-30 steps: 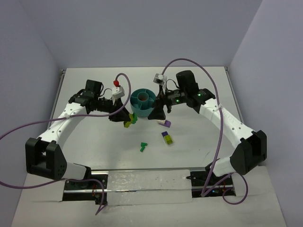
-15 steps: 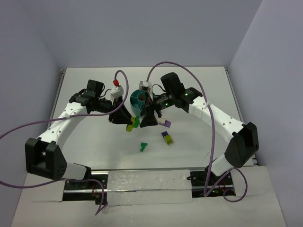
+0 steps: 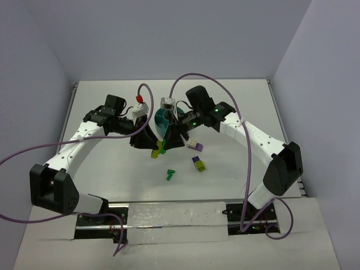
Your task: Sort the legos into containers by color
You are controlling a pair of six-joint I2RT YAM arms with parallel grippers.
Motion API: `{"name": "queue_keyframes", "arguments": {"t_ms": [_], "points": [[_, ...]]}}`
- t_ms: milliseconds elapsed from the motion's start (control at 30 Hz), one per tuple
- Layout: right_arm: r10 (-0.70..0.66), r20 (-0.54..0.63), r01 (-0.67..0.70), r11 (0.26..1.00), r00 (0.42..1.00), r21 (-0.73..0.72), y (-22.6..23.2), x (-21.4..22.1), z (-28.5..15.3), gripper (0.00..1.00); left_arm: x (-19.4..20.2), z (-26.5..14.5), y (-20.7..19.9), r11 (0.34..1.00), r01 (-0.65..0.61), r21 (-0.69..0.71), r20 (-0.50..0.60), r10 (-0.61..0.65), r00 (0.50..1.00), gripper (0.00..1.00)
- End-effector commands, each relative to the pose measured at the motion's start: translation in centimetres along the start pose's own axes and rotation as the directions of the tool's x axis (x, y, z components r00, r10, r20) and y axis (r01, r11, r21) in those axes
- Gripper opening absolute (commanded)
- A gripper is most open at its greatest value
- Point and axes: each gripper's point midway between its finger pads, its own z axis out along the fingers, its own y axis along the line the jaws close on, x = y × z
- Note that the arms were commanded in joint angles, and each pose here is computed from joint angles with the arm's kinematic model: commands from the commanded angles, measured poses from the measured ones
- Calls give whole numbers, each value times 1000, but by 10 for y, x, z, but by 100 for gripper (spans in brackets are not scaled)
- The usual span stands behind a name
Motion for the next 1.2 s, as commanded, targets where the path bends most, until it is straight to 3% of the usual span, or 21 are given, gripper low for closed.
{"name": "queue_keyframes", "arguments": {"t_ms": [0, 267, 467, 1000, 1167], "points": [[-36, 11, 37, 997, 999, -63, 12, -13, 5, 52, -19, 1, -7, 997, -73, 30, 28, 73, 997, 0], [-15, -4, 14, 997, 1000, -79, 12, -8, 8, 31, -19, 1, -4, 997, -72, 23, 26, 71, 997, 0], [1, -26, -3, 997, 1000, -76, 13, -1, 8, 1, -17, 0, 3, 998, -67, -9, 18, 67, 998, 0], [18, -117, -18, 1000, 993, 7, 3, 35, -8, 0, -10, -33, 19, 991, -67, -115, -2, 67, 998, 0], [53, -100, -36, 985, 994, 167, -27, 35, -21, 0, -18, -46, 40, 976, 11, -219, 68, 4, 998, 0]]}}
